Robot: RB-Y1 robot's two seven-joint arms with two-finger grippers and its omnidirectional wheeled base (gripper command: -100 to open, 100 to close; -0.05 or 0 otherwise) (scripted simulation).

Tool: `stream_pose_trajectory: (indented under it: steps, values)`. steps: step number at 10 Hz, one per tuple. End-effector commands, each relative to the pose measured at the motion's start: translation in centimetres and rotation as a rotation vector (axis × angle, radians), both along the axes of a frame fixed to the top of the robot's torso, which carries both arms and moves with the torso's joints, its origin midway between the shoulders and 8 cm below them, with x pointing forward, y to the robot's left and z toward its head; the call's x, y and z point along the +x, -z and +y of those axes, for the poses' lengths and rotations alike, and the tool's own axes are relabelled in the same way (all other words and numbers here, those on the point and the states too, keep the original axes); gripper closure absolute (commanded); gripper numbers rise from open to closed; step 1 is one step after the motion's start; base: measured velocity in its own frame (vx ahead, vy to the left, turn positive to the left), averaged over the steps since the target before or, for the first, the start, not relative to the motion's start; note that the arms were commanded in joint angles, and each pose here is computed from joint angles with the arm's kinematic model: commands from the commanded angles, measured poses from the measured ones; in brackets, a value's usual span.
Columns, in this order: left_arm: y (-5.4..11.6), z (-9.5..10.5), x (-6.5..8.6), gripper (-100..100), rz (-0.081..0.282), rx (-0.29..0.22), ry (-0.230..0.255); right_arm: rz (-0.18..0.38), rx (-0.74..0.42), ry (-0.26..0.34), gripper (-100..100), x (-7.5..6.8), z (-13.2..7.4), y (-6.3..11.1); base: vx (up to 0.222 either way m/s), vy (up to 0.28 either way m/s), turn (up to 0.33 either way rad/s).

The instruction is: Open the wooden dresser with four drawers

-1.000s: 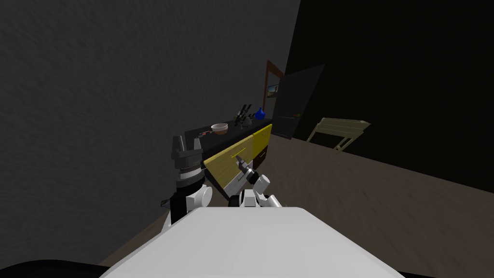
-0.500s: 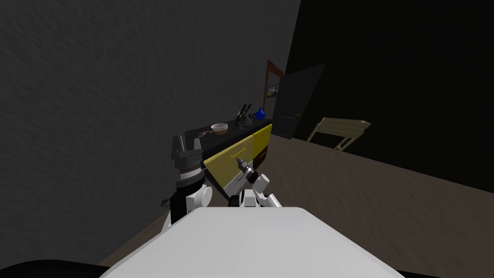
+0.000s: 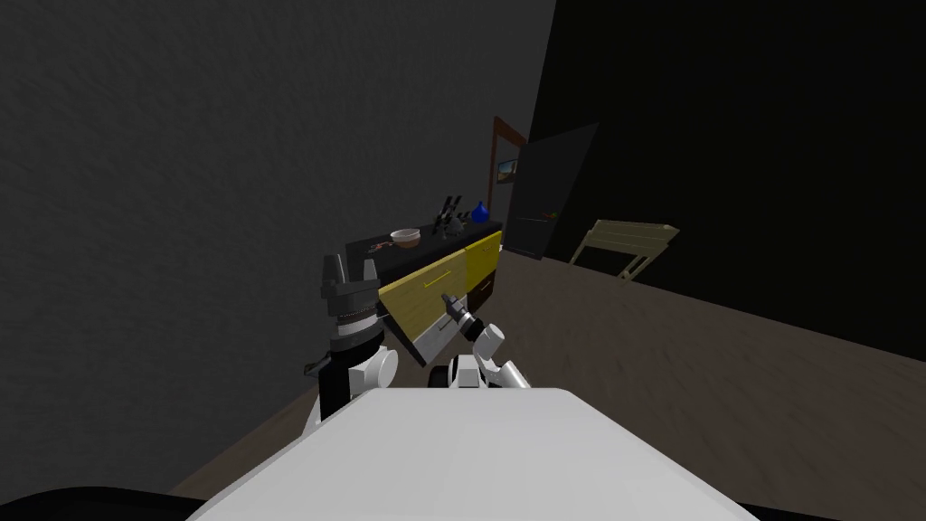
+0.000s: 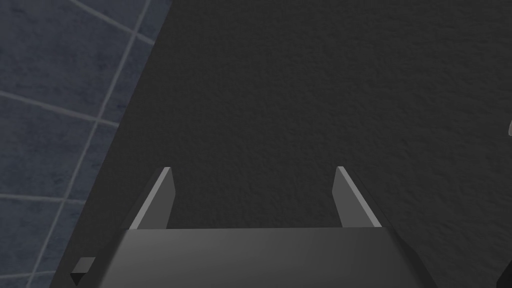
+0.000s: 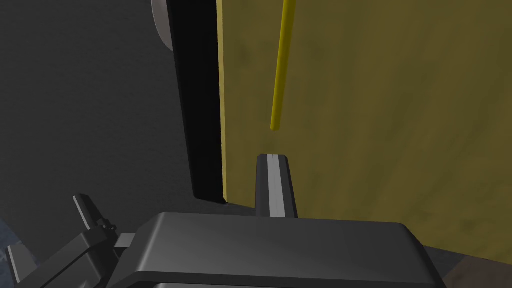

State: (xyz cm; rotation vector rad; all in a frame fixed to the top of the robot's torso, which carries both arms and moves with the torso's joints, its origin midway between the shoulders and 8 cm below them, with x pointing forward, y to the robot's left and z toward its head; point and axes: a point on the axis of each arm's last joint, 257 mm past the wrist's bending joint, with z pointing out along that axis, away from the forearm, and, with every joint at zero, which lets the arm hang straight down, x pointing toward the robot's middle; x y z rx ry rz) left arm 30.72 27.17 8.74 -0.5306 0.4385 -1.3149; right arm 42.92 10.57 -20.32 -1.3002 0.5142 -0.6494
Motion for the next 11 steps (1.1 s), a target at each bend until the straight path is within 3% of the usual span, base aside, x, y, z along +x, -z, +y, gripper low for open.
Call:
stream_pose_trajectory:
  steps: [1, 8, 11]
  values:
    - [0.0, 0.0, 0.0, 0, 0.0, 0.0, 0.0, -0.001, -0.04, 0.003, -100, 0.1, -1.1, 1.2, -0.015, -0.012, 0.0]
    - [0.0, 0.0, 0.0, 0, 0.0, 0.0, 0.0, -0.039, -0.257, 0.026, -100, 1.2, -6.3, 5.8, 0.008, 0.029, -0.003]
    - [0.0, 0.0, 0.0, 0, 0.0, 0.0, 0.0, -0.09, -0.338, 0.05, -100, 2.5, -6.9, 5.7, 0.025, 0.116, -0.01]
